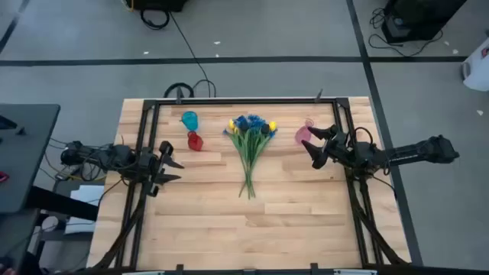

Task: Sort flowers into vase by color

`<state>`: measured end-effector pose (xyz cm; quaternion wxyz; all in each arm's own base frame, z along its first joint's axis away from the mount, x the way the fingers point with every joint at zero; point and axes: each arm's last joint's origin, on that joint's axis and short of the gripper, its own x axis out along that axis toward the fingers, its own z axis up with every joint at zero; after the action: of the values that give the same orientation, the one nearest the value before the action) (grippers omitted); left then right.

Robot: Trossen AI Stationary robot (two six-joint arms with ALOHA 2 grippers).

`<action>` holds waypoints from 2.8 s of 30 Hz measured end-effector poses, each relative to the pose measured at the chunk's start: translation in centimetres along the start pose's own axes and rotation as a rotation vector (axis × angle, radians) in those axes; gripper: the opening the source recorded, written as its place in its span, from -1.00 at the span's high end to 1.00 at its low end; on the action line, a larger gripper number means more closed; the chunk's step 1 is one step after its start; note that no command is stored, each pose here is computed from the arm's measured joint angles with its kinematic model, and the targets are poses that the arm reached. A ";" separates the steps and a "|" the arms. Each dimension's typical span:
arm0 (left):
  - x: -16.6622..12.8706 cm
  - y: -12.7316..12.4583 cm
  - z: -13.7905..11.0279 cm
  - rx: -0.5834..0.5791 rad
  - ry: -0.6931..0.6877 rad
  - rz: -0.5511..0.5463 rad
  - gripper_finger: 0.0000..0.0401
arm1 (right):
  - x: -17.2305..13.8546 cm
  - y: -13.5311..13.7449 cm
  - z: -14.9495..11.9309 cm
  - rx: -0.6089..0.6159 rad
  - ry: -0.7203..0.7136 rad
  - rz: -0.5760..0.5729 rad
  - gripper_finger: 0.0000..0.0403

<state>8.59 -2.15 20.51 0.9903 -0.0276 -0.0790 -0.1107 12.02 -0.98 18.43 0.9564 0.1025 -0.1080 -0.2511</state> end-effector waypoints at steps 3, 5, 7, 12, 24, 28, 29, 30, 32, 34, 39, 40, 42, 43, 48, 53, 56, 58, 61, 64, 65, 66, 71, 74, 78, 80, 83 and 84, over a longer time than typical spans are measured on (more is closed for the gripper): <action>0.0 0.0 0.0 0.000 0.000 0.000 0.20 | 0.0 0.0 0.0 0.000 0.000 0.000 -0.73; 0.0 0.0 0.0 0.000 0.000 -0.001 0.20 | 0.0 0.0 0.0 0.000 0.000 0.000 -0.73; 0.0 0.0 0.0 0.000 0.000 0.000 0.20 | 0.0 0.0 0.0 0.000 0.001 0.000 -0.73; 0.0 0.0 0.0 0.000 0.000 -0.001 0.20 | 0.0 0.0 0.0 0.000 0.000 0.000 -0.73; 0.0 0.0 0.0 0.000 0.000 0.000 0.20 | 0.0 0.0 0.0 0.000 0.000 0.000 -0.73; 0.0 0.0 0.0 0.000 0.000 -0.001 0.20 | 0.0 0.0 0.0 0.000 0.000 0.000 -0.73; 0.0 0.0 0.0 0.000 0.000 0.000 0.20 | 0.0 0.0 0.0 0.000 0.000 0.000 -0.73; 0.0 0.0 0.0 0.000 0.000 -0.001 0.20 | 0.0 0.0 0.0 0.000 0.000 0.000 -0.73; 0.0 0.0 0.0 0.000 0.000 0.000 0.20 | 0.0 0.0 0.0 0.000 0.001 0.000 -0.73; 0.0 0.0 0.0 0.000 0.000 0.000 0.20 | 0.0 0.0 0.0 0.000 0.000 0.000 -0.73; 0.0 0.0 0.0 0.000 0.000 0.000 0.20 | 0.0 0.0 0.0 0.000 0.000 0.000 -0.73; 0.0 0.0 0.0 0.000 0.000 -0.001 0.20 | 0.0 0.0 0.0 0.000 0.000 0.000 -0.73; 0.0 0.0 0.0 0.000 0.000 0.000 0.20 | 0.0 0.0 0.0 0.000 0.000 0.000 -0.73; 0.0 0.0 0.0 0.000 0.000 -0.001 0.20 | 0.0 0.0 0.0 0.000 0.000 0.000 -0.73; 0.0 0.0 0.0 0.000 0.000 -0.001 0.20 | 0.0 0.0 0.0 0.000 0.000 0.000 -0.73; 0.0 0.0 0.0 0.000 0.000 0.000 0.20 | 0.0 0.0 0.0 0.000 0.000 0.000 -0.73; 0.0 0.0 0.0 0.000 0.000 -0.001 0.20 | 0.0 0.0 0.0 0.000 0.000 0.000 -0.73; 0.0 0.0 0.0 0.000 0.000 0.000 0.20 | 0.0 0.0 0.0 0.000 0.000 0.000 -0.73; 0.0 0.0 0.0 0.000 0.000 -0.001 0.20 | 0.0 0.0 0.0 0.000 0.000 0.000 -0.73; 0.0 0.0 0.0 0.000 0.000 0.000 0.20 | 0.0 0.0 0.0 0.000 0.000 0.000 -0.73; 0.0 0.0 0.0 0.000 0.000 -0.001 0.20 | 0.0 0.0 0.0 0.000 0.000 0.000 -0.73; 0.0 0.0 0.0 0.000 0.000 0.000 0.20 | 0.0 0.0 0.0 0.000 0.000 0.000 -0.73; 0.0 0.0 0.0 0.000 -0.003 -0.001 0.20 | 0.0 0.0 0.0 0.000 0.000 0.000 -0.73; 0.0 0.1 0.6 -0.003 -0.061 0.040 0.20 | 0.0 0.0 0.0 0.000 0.000 0.000 -0.73; -0.1 0.2 1.3 -0.011 -0.139 0.080 0.20 | 0.0 0.0 0.0 0.000 0.000 0.000 -0.73; -0.1 0.2 1.6 -0.014 -0.168 0.095 0.20 | 0.0 0.0 0.0 0.000 0.000 0.000 -0.73; -0.2 0.3 1.8 -0.017 -0.194 0.100 0.20 | 0.0 0.0 0.0 0.007 0.000 0.000 -0.73; -0.2 0.3 1.9 -0.018 -0.200 0.102 0.20 | 0.0 0.0 0.0 0.022 -0.003 0.001 -0.73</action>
<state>8.17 -1.72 22.34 0.9815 -0.0513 -0.1751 -0.0577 12.01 -0.99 18.46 0.9551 0.1127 -0.1125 -0.2498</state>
